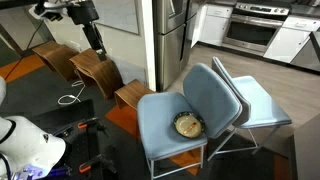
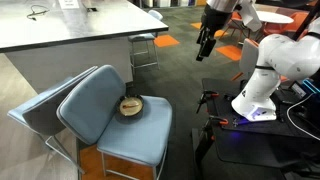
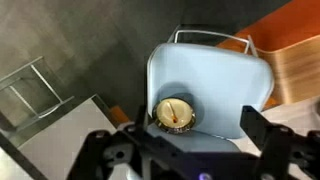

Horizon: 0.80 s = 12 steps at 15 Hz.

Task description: Remove the marker from the bowl and place it on the seat

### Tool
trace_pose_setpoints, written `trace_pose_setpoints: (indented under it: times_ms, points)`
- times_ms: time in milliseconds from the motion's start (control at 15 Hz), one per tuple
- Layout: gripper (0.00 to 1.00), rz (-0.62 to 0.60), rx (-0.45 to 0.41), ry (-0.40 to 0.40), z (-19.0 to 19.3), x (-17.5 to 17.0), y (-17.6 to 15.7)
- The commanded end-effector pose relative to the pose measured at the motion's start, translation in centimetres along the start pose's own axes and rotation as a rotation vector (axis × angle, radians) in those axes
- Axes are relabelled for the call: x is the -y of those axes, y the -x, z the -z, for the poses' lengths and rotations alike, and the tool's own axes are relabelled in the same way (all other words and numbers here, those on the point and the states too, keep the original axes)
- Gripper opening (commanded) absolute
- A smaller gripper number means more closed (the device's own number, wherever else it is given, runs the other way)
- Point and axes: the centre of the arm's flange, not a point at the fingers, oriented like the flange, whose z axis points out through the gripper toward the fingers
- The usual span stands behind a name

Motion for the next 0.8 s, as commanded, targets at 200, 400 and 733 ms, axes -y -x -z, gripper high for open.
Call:
trace_pose_setpoints:
  times_ms: [200,400,733]
  points:
    - [1.00,0.000,0.000,0.000,0.0,0.0,0.0]
    - [1.00,0.000,0.000,0.000,0.0,0.0,0.0]
    - [1.00,0.054,-0.022,-0.005,-0.7,-0.8,-2.9]
